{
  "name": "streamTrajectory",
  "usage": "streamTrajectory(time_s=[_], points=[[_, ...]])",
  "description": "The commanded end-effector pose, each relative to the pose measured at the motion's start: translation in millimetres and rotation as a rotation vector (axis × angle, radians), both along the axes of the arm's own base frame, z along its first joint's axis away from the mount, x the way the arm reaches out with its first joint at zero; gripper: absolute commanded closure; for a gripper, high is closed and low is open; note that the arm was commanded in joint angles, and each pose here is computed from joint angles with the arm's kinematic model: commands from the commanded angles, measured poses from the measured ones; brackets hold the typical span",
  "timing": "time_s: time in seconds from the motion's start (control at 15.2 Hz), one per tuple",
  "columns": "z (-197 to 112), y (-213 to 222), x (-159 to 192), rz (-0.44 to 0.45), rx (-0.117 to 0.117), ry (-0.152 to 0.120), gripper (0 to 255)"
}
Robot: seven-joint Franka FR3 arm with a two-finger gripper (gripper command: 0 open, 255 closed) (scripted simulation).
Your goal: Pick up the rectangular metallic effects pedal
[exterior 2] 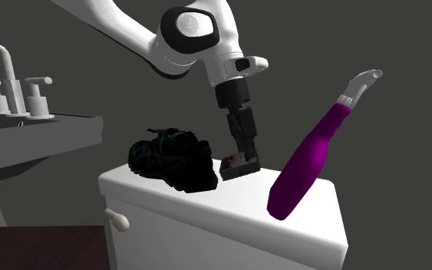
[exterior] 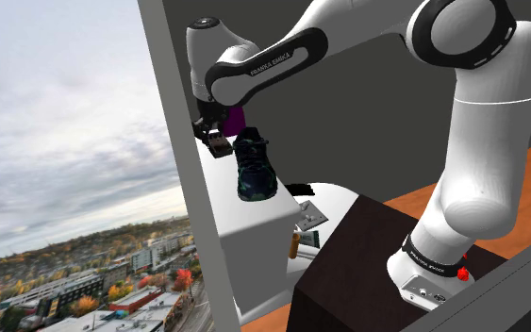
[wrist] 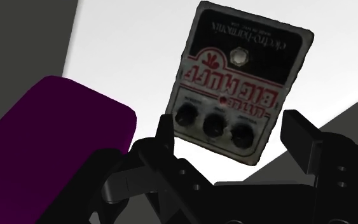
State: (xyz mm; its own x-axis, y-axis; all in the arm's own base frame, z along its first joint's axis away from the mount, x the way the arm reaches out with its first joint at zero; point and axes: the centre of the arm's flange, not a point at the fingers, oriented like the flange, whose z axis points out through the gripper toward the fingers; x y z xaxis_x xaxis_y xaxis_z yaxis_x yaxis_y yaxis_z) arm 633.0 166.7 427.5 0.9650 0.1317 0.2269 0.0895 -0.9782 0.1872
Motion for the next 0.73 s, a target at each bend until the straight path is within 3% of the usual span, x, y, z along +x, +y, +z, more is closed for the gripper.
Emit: streamTrajectory(time_s=[0.0, 0.66], points=[[9.7, -0.8, -0.5, 0.0, 0.0, 0.0, 255], [52.8, -0.8, -0.6, 0.0, 0.0, 0.0, 255]])
